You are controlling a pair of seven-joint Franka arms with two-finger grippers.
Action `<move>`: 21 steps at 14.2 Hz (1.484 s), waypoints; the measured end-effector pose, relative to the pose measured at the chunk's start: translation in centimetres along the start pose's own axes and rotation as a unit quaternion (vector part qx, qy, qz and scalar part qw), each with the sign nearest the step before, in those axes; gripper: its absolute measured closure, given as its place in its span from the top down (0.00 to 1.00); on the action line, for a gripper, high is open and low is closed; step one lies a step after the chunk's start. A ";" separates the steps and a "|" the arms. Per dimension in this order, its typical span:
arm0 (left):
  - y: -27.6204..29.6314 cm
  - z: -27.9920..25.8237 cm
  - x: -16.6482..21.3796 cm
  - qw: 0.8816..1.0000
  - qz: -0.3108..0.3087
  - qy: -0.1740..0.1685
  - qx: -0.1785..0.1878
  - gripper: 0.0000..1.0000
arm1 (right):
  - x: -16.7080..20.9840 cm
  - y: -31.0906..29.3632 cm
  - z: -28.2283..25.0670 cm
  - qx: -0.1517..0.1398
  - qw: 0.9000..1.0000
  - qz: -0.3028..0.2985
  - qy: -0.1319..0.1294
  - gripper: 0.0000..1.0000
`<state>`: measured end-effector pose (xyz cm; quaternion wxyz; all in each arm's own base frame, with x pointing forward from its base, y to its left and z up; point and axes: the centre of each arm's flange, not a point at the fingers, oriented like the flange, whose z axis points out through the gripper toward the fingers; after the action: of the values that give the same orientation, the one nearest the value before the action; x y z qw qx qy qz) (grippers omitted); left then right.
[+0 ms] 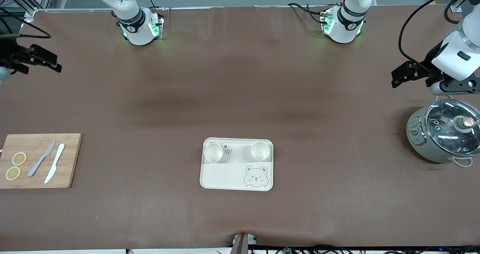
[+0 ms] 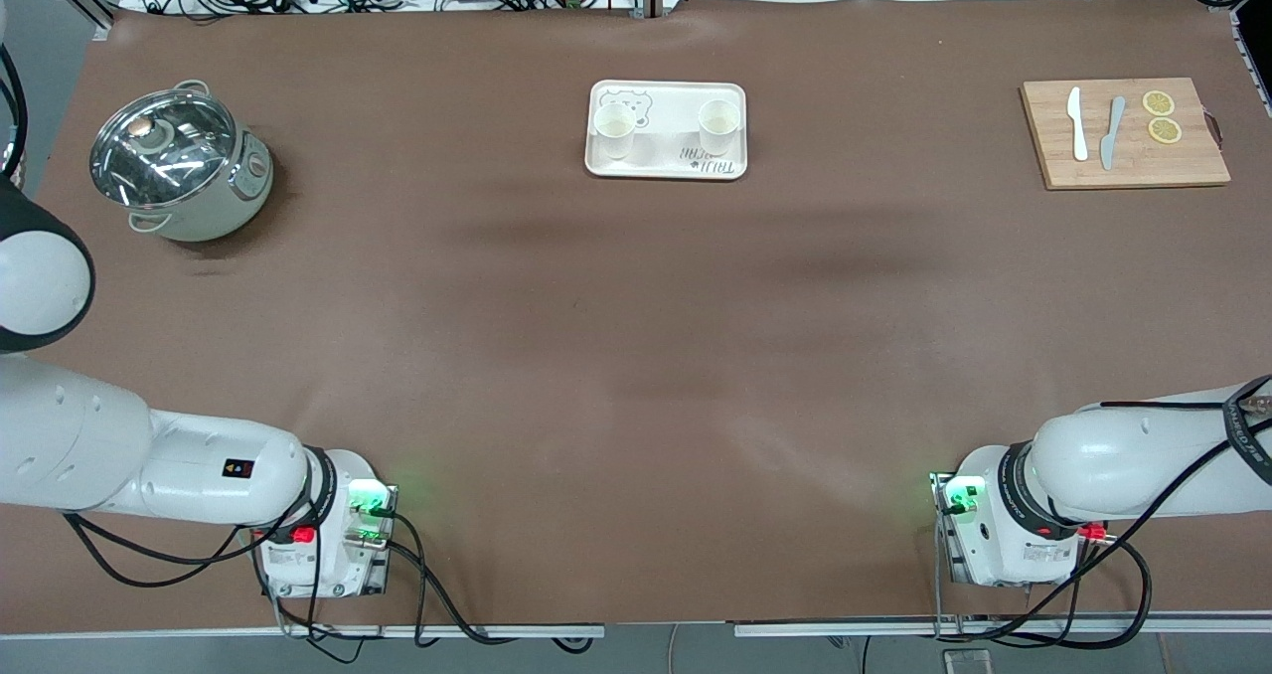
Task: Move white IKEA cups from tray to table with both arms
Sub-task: 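Reach the left gripper down to the white cup on the tray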
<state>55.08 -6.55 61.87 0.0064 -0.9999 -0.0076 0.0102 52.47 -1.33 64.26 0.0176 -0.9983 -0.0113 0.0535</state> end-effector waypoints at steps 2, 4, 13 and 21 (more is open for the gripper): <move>-0.1 -0.2 0.0 1.000 -0.001 0.002 0.000 1.00 | 0.0 0.0 0.0 0.000 1.000 0.000 -0.001 1.00; 0.0 -0.6 0.0 1.000 0.000 0.006 -0.001 1.00 | -0.1 0.0 0.1 0.000 1.000 0.000 -0.004 1.00; 9.5 8.2 3.5 0.998 0.021 -0.049 0.018 1.00 | 0.1 0.6 0.6 0.001 1.000 0.006 -0.010 1.00; 22.8 17.3 3.9 0.995 -0.097 -0.039 0.005 1.00 | 1.1 1.0 1.7 -0.009 1.000 0.008 -0.021 1.00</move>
<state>59.01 -29.05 44.20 0.0125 -0.9933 -0.1044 0.0486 53.43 -2.21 62.44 0.0081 -0.9972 -0.0041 0.0741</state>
